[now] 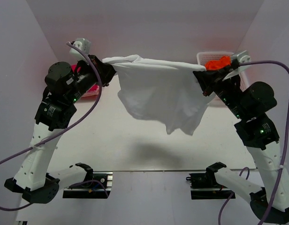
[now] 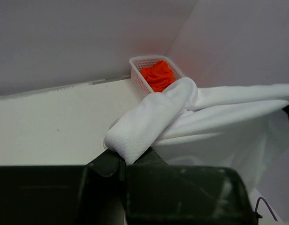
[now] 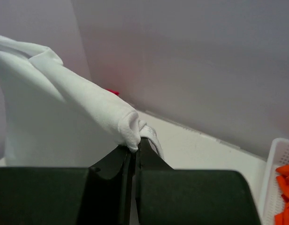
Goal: Fold and stack the t-shirts
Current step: Flatten out the tshirt
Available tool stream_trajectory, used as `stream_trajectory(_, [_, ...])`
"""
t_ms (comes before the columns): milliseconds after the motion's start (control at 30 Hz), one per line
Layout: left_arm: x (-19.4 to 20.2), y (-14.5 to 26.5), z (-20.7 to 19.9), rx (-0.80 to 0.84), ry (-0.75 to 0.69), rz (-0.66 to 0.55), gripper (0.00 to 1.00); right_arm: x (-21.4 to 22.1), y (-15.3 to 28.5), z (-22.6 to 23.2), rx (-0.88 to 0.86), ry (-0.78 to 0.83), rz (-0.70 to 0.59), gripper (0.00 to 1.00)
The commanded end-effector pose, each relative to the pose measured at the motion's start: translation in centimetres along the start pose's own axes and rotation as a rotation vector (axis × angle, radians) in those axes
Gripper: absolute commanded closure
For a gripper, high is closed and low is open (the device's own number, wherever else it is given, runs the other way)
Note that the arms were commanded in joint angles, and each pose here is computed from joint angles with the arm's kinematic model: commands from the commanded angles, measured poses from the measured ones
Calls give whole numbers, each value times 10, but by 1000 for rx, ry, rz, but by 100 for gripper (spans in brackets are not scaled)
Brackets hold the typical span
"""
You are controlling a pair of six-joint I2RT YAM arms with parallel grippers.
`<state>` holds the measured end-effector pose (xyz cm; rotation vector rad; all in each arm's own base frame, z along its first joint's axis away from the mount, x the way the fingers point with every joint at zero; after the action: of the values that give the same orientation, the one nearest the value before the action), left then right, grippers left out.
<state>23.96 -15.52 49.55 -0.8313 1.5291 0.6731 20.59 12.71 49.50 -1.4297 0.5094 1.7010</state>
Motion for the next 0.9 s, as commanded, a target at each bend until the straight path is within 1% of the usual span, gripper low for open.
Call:
stream_trajectory(0, [47, -25, 42, -240, 87, 163, 100, 40, -18, -21, 69, -63, 104, 100])
stream_trajectory(33, [63, -32, 52, -302, 100, 207, 100, 57, -21, -24, 80, -97, 152, 100])
stream_trajectory(67, [79, -40, 56, -328, 125, 259, 100, 75, -24, -28, 80, -122, 202, 100])
stream_trajectory(100, [108, -57, 66, -360, 127, 356, 100, 89, -33, -29, 67, -142, 242, 100])
stream_trajectory(133, [128, -65, 73, -405, 140, 410, 100, 105, -41, -35, 88, -183, 279, 100])
stream_trajectory(167, [146, -74, 79, -429, 151, 457, 100, 137, -48, -47, 125, -207, 351, 100])
stream_trajectory(200, [186, -84, 94, -491, 156, 576, 100, 158, -56, -55, 155, -235, 403, 100])
stream_trajectory(233, [189, -80, 97, -530, 167, 591, 100, 185, -62, -68, 206, -248, 463, 100])
stream_trajectory(267, [218, -92, 108, -582, 184, 682, 82, 196, -64, -73, 235, -256, 492, 86])
stream_trajectory(300, [232, -94, 116, -619, 196, 736, 57, 206, -67, -80, 263, -255, 517, 64])
stream_trajectory(333, [246, -90, 121, -676, 190, 807, 21, 211, -70, -90, 321, -242, 520, 29])
stream_trajectory(367, [255, -100, 126, -696, 191, 848, 0, 242, -73, -101, 374, -256, 619, 21])
stream_trajectory(400, [257, -101, 130, -708, 193, 868, 0, 237, -79, -108, 426, -235, 604, 12])
stream_trajectory(433, [251, -104, 134, -734, 178, 853, 0, 249, -78, -115, 471, -236, 657, 10])
stream_trajectory(467, [247, -105, 135, -741, 174, 842, 0, 256, -80, -118, 482, -232, 683, 10])
stream_trajectory(500, [250, -108, 137, -735, 163, 844, 0, 254, -83, -118, 483, -231, 683, 10])
stream_trajectory(600, [244, -116, 129, -659, 145, 816, 0, 246, -83, -116, 484, -240, 652, 10])
stream_trajectory(633, [245, -113, 120, -623, 119, 832, 0, 245, -81, -116, 496, -241, 643, 10])
stream_trajectory(667, [249, -112, 108, -541, 119, 850, 0, 242, -74, -117, 526, -245, 636, 10])
stream_trajectory(700, [244, -114, 108, -537, 119, 826, 0, 240, -71, -118, 543, -247, 634, 10])
stream_trajectory(733, [258, -110, 98, -461, 161, 869, 0, 242, -67, -119, 569, -260, 638, 10])
stream_trajectory(767, [263, -108, 87, -393, 142, 883, 0, 239, -62, -121, 602, -256, 628, 10])
stream_trajectory(800, [263, -107, 74, -324, 163, 872, 0, 238, -53, -122, 652, -274, 627, 10])
stream_trajectory(833, [280, -99, 65, -292, 173, 914, 0, 243, -45, -128, 704, -267, 633, 10])
stream_trajectory(867, [287, -94, 48, -237, 150, 941, 0, 241, -38, -130, 728, -270, 628, 10])
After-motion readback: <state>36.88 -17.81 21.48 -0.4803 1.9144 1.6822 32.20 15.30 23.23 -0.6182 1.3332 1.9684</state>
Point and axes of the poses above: each gripper's point midway between its finger pads, its own y axis back along the fingers, its own z axis along the line the jaws close on, x = y × z, the point moved 5 cm from there along y, back along the fingers, and after that the axes turned 13 degrees about -y, right-handed, at the moved point
